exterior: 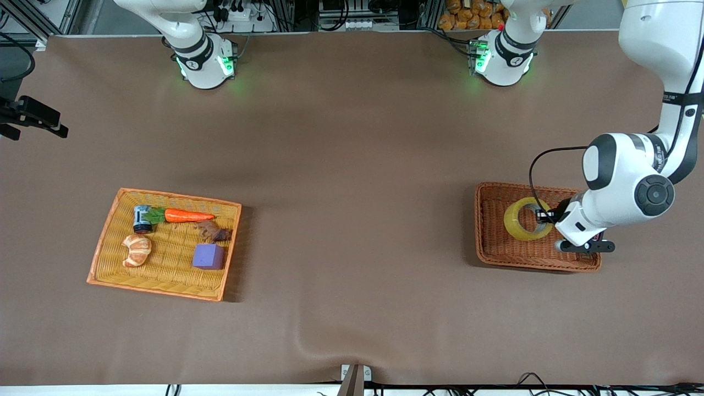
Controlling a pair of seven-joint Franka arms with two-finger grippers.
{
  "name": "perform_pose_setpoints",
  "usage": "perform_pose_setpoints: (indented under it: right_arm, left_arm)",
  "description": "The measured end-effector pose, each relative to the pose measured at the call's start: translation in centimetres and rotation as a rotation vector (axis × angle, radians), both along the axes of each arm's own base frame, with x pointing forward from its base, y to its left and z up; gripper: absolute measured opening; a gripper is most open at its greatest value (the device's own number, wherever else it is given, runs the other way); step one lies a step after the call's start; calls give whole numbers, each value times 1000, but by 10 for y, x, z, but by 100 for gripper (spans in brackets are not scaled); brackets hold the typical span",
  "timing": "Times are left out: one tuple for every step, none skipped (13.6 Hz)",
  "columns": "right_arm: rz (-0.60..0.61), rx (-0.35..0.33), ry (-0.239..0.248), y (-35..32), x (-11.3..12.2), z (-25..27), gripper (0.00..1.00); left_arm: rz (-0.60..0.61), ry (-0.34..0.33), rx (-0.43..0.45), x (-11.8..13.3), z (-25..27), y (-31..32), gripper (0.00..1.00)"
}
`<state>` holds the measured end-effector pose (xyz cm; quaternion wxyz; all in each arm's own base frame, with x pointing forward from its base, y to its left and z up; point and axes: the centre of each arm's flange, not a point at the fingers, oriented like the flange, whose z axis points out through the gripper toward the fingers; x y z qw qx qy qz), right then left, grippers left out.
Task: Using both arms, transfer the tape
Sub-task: 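Lower the tape into the wicker basket and open the left gripper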
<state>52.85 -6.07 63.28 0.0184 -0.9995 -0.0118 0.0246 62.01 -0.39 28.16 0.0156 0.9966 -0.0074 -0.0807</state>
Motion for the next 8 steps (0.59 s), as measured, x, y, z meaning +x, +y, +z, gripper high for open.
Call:
perform_pose_setpoints:
  right_arm:
    - [1, 0, 0, 0, 0, 0, 100]
    - [2, 0, 0, 1, 0, 0, 100]
    - [3, 0, 1, 1, 0, 0, 100]
    - [3, 0, 2, 1, 0, 0, 100]
    - [4, 0, 3, 1, 0, 0, 100]
    - [4, 0, 3, 1, 0, -1, 100]
    - [5, 0, 3, 1, 0, -1, 100]
    - [6, 0, 3, 1, 0, -1, 100]
  left_arm:
    - [3, 6, -1, -1, -6, 3, 22]
    - [6, 10, -3, -1, -11, 6, 22]
    - [4, 12, -6, -1, -17, 9, 22]
    - [-1, 11, -10, -1, -23, 15, 22]
    - [-2, 7, -15, 0, -30, 24, 22]
    - [-2, 2, -19, 0, -36, 32, 22]
    - [-4, 1, -18, 0, -41, 39, 22]
    - [-17, 1, -6, 1, -46, 42, 22]
